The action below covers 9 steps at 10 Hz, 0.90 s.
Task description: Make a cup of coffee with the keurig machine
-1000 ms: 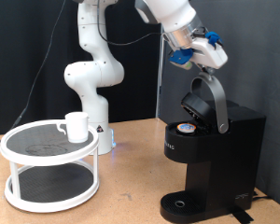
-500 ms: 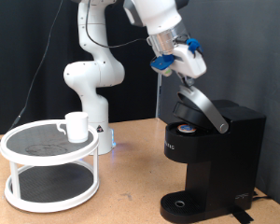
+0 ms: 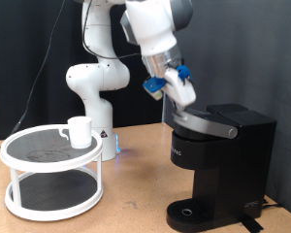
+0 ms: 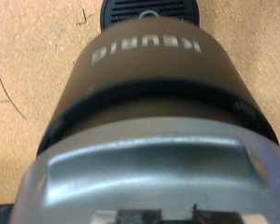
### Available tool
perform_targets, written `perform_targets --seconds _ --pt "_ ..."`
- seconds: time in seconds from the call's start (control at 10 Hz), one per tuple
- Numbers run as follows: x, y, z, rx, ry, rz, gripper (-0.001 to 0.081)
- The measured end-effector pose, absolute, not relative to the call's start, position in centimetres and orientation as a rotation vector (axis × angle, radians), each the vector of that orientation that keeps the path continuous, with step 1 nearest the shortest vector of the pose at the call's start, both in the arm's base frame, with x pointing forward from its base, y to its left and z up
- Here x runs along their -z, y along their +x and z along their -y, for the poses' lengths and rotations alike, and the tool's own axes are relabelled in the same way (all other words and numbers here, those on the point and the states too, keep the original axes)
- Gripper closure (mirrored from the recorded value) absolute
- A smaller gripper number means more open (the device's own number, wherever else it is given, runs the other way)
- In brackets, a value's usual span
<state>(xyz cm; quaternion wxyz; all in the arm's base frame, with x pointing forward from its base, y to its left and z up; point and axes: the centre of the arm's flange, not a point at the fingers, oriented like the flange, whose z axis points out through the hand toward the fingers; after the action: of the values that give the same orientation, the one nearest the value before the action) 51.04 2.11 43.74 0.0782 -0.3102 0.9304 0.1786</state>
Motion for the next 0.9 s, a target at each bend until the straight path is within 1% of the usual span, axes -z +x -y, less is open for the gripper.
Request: perform_targets --seconds 0.2,0.6,0.9 --pt "-41.6 51.3 -1.7 -0.524 -0.927 -2.789 0.0806" --pt "-41.5 51.3 -1.3 -0.562 -0.933 -2.754 0.0806" --pt "-41.5 51.2 -1.0 -0.656 -0.942 -2.700 0.0806"
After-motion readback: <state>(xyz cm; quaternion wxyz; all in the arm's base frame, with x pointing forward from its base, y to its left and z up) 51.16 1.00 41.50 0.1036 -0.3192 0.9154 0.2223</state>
